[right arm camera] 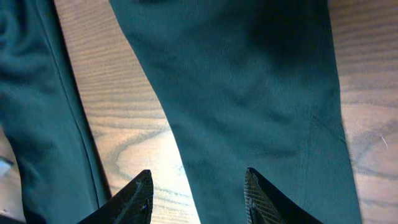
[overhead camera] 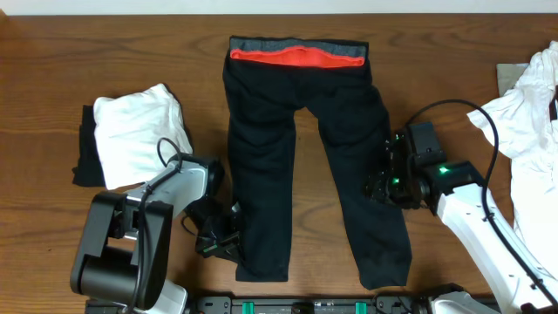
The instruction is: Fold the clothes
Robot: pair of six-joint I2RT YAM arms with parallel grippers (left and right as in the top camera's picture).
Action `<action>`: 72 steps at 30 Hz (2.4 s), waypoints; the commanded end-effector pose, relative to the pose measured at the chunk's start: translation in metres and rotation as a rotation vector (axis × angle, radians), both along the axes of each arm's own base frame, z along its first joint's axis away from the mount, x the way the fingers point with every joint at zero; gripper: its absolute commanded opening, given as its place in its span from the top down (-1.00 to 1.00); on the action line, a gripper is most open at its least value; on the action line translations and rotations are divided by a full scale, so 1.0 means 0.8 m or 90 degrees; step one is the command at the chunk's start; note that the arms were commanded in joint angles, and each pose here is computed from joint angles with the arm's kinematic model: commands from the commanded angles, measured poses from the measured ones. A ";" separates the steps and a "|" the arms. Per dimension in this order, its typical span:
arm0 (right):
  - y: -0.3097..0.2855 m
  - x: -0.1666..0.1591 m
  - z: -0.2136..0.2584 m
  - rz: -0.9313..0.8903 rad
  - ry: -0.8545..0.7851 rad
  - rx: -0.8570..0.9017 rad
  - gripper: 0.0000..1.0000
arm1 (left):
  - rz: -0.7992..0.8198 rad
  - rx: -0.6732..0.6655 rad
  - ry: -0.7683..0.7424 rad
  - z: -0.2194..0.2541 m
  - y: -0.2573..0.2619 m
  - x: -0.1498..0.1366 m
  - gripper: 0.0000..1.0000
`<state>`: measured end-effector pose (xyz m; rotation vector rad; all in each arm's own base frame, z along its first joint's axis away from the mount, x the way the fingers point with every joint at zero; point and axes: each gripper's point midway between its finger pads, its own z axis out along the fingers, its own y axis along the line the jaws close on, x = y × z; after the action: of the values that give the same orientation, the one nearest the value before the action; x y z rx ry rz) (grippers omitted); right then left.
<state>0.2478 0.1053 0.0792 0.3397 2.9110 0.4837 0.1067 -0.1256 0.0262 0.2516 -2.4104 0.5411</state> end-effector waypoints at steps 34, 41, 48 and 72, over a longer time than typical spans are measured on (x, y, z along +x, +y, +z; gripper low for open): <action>0.014 0.122 -0.037 0.054 -0.142 0.056 0.78 | -0.024 0.118 -0.634 -0.001 0.012 0.233 0.72; 0.009 0.130 -0.091 0.046 -0.102 0.037 0.88 | -0.039 0.124 -0.546 -0.061 0.011 0.219 0.74; -0.031 0.056 -0.136 -0.009 0.087 -0.065 0.98 | 0.009 0.105 -0.349 -0.070 0.007 0.143 0.81; 0.000 0.101 0.053 0.063 -0.233 0.034 0.97 | -0.032 -0.026 -0.398 0.050 -0.017 0.115 0.88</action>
<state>0.3244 0.0979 0.1117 0.1437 2.6091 0.5281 0.1708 -0.1323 0.0423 0.1047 -2.8419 0.6373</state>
